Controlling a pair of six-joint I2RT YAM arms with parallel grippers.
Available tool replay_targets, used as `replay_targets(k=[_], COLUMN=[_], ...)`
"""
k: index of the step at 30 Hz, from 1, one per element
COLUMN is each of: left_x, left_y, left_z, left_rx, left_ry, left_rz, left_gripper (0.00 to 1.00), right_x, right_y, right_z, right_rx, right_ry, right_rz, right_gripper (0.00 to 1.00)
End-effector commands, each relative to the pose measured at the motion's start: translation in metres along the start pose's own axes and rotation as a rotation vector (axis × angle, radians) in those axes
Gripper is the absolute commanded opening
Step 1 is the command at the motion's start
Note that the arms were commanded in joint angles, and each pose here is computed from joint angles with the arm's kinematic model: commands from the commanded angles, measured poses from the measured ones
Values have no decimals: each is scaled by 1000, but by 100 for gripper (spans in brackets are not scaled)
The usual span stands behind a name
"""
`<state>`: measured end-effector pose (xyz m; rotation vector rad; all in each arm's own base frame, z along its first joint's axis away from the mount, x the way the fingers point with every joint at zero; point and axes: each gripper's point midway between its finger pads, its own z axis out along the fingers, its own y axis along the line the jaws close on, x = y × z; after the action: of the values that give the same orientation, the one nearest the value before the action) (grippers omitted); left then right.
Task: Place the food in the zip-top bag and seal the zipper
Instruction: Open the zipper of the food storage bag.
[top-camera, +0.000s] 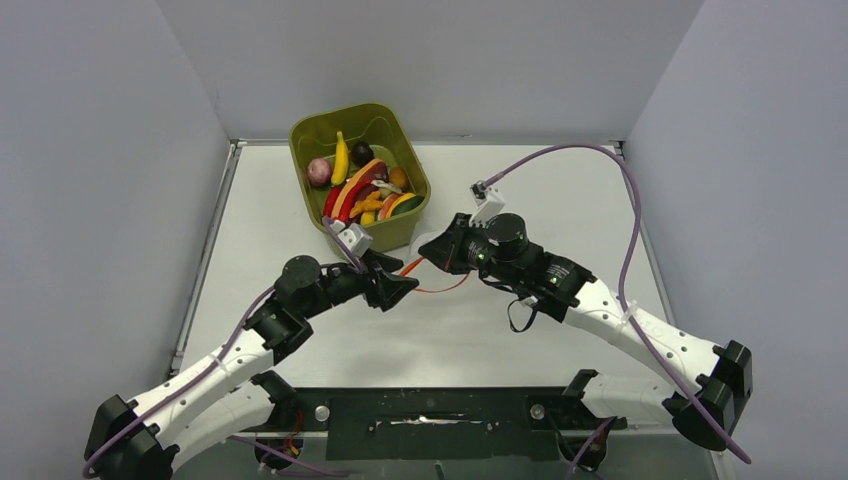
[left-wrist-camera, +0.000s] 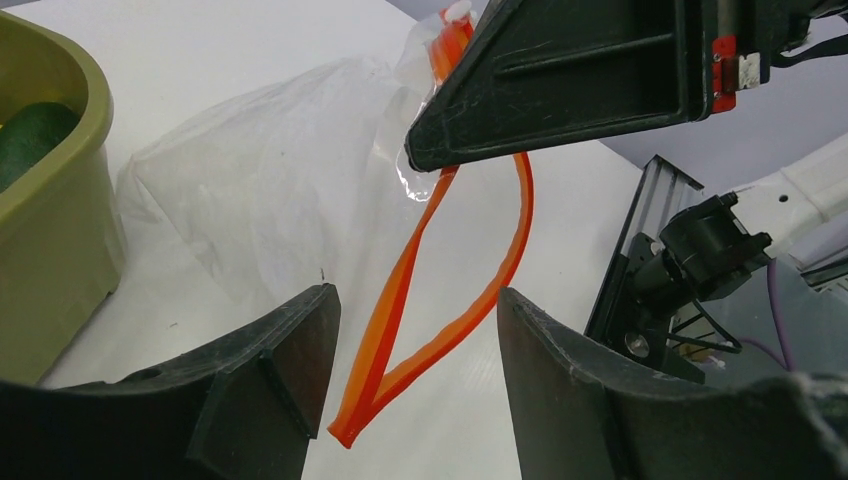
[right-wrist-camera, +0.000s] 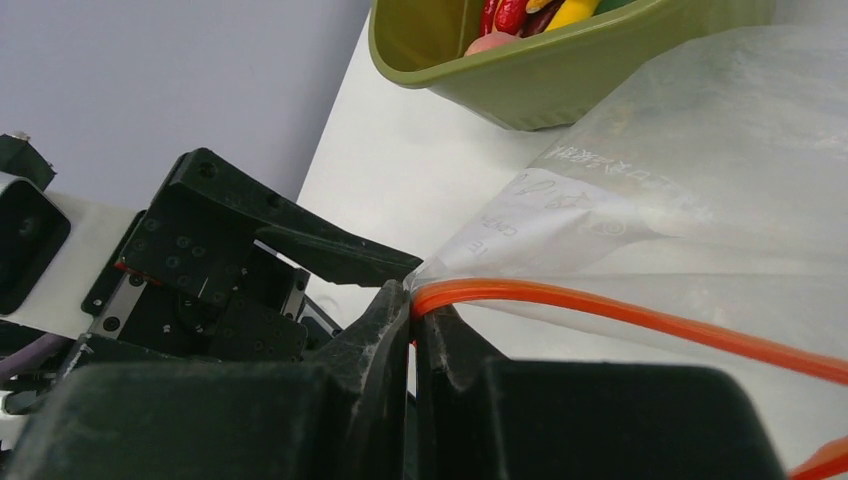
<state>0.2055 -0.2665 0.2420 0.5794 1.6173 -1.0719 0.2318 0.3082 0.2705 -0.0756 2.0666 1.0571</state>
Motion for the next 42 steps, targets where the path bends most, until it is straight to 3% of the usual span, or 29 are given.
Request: replay_targets(k=[1,3,7,12,14,20,22,32,42], left_x=[-20,-21,-23,-23,-22,-27,-27,-29,-22], left_y=[-3,-2,-4,-6,-7,-8,-7,-7,-24], left_z=[6,7,9,14,16,23,27,50,59], left_rx=[-8,-15,-7,4,13,18,12,19,72], left_ry=[-85,-92,-103,-103,-100,-129,-135,-134,-119], left_rz=[47,54,54,45,39,3,-7,-32,-50], left_gripper=[58,53,23,1,0,0,0,0,0], right_x=[-25,-22,-17,-17,-18,-25,-28,-27,-20], right_y=[35,35,28,20,19,-1,-11,-90,-106], right_z=[-4,-3,-4,-9,-12,-29,-40,-102,-90], right_rx=[-108,-109,-85,-50,-43,64,113,447,468], right_ry=[-71,-62,-52,-59,-65,-114,-142,-327,-367], right_rz=[-2,-4,-2,-1,1,45,81,300,322], right_gripper=[0,0,0,0,3,40,45,48,50])
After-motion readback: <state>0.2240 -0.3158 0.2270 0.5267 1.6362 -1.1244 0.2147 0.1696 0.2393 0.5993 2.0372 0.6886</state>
